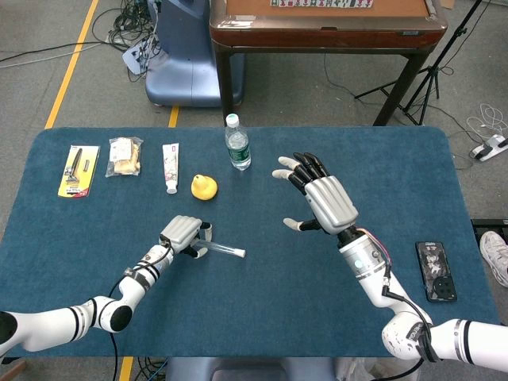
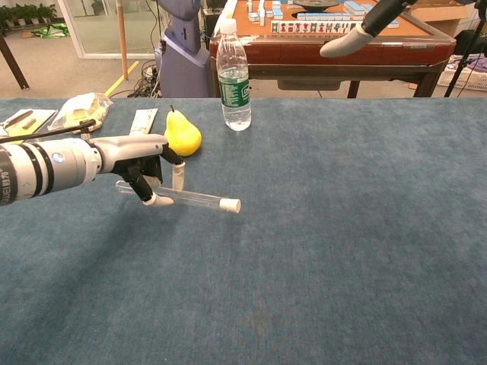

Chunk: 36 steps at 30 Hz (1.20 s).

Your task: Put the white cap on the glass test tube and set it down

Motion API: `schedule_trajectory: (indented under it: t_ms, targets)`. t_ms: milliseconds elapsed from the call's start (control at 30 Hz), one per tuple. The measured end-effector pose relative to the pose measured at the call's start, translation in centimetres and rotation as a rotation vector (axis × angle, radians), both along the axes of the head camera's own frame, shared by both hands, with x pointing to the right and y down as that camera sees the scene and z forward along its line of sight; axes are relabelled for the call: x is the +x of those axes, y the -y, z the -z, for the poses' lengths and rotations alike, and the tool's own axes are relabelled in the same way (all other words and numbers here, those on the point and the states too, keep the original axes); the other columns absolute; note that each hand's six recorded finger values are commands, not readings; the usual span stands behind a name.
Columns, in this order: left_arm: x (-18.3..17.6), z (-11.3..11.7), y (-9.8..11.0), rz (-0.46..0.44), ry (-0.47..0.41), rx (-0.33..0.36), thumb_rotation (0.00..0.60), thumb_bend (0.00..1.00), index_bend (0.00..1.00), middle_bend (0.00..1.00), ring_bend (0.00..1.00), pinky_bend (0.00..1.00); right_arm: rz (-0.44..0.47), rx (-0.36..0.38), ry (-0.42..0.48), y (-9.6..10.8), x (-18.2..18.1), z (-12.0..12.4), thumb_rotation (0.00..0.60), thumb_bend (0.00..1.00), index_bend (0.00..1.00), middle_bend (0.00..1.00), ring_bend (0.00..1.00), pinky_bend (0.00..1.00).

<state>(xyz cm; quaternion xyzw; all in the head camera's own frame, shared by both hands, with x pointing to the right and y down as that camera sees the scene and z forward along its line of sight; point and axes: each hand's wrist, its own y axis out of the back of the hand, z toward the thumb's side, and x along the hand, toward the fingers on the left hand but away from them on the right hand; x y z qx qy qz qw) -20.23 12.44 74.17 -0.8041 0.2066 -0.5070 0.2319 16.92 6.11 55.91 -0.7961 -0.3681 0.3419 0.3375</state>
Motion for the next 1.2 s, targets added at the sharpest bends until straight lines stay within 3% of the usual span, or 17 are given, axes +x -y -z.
schedule_trajectory:
  t_ms: [333, 767, 1033, 1200]
  targets:
    - [1.0, -1.3, -0.1, 0.009, 0.045, 0.001, 0.6, 0.29, 0.55, 1.0, 1.0, 1.0, -0.014, -0.004, 0.013, 0.1, 0.5, 0.0, 0.6, 0.04, 0.24, 0.11, 0.0, 0.0]
    - [1.5, -1.2, -0.5, 0.004, 0.054, 0.007, 0.6, 0.29, 0.36, 1.0, 1.0, 1.0, -0.021, -0.008, 0.036, 0.1, 0.3, -0.1, 0.6, 0.06, 0.24, 0.11, 0.0, 0.0]
    - [0.2, 0.9, 0.7, 0.042, 0.032, 0.045, 0.6, 0.29, 0.34, 0.98, 1.0, 1.0, -0.038, 0.001, -0.006, 0.4, 1.8, 0.0, 0.6, 0.07, 0.24, 0.11, 0.0, 0.0]
    - [-3.4, 3.6, 2.1, 0.111, 0.032, 0.088, 0.6, 0.29, 0.34, 0.91, 0.94, 1.0, -0.057, -0.005, -0.101, 0.6, 4.6, 0.0, 0.6, 0.19, 0.24, 0.13, 0.0, 0.0]
